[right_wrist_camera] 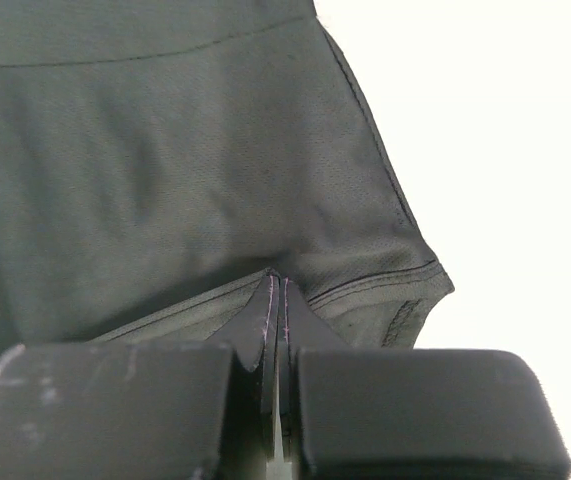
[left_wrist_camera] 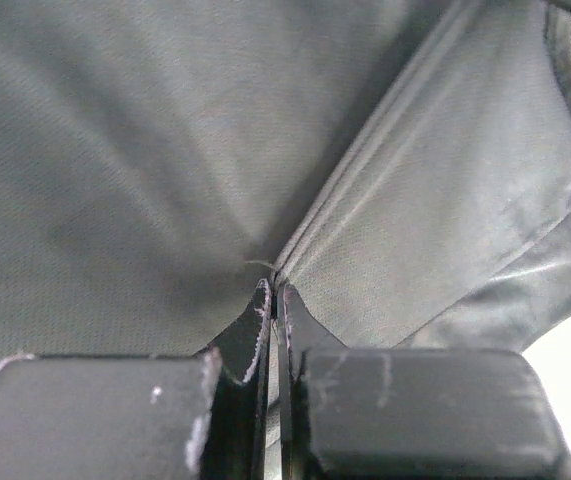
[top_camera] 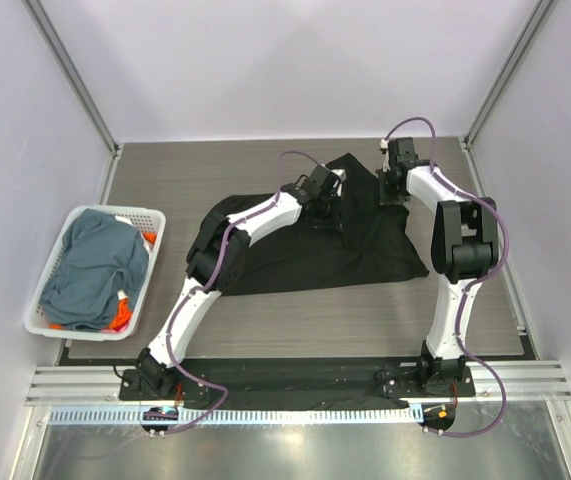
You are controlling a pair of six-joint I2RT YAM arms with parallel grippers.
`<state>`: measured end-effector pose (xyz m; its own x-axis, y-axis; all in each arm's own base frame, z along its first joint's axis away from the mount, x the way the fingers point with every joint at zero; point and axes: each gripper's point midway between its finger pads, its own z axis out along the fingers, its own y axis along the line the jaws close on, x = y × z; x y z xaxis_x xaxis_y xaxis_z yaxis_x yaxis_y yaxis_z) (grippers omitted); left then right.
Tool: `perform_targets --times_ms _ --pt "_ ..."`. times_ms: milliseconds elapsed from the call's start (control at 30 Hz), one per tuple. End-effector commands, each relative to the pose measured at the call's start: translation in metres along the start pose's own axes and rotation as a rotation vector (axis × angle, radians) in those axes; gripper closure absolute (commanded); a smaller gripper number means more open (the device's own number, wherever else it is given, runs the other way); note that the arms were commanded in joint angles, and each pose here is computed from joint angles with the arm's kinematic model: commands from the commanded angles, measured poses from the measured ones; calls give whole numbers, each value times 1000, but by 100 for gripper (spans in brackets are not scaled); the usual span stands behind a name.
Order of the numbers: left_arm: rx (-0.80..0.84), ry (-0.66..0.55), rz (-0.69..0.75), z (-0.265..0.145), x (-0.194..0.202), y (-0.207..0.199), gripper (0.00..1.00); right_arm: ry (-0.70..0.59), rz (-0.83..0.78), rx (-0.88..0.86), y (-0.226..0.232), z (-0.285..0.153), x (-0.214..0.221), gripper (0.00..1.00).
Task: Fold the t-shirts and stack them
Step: Fold the tshirt
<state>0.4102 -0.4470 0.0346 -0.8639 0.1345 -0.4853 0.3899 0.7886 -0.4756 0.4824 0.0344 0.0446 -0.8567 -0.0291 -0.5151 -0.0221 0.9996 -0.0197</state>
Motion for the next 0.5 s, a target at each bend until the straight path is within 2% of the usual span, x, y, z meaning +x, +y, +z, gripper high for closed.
perform_targets --times_ms 0,333,467 --pt "-22 -95 -20 -27 -26 -14 100 -153 -4 35 -7 -28 -42 99" --pt "-129 -142 -80 -36 -32 3 100 -187 -10 -22 4 -20 -40 99" --pt "-158 -117 -99 -34 -31 11 100 -183 -10 -14 3 -13 -36 99"
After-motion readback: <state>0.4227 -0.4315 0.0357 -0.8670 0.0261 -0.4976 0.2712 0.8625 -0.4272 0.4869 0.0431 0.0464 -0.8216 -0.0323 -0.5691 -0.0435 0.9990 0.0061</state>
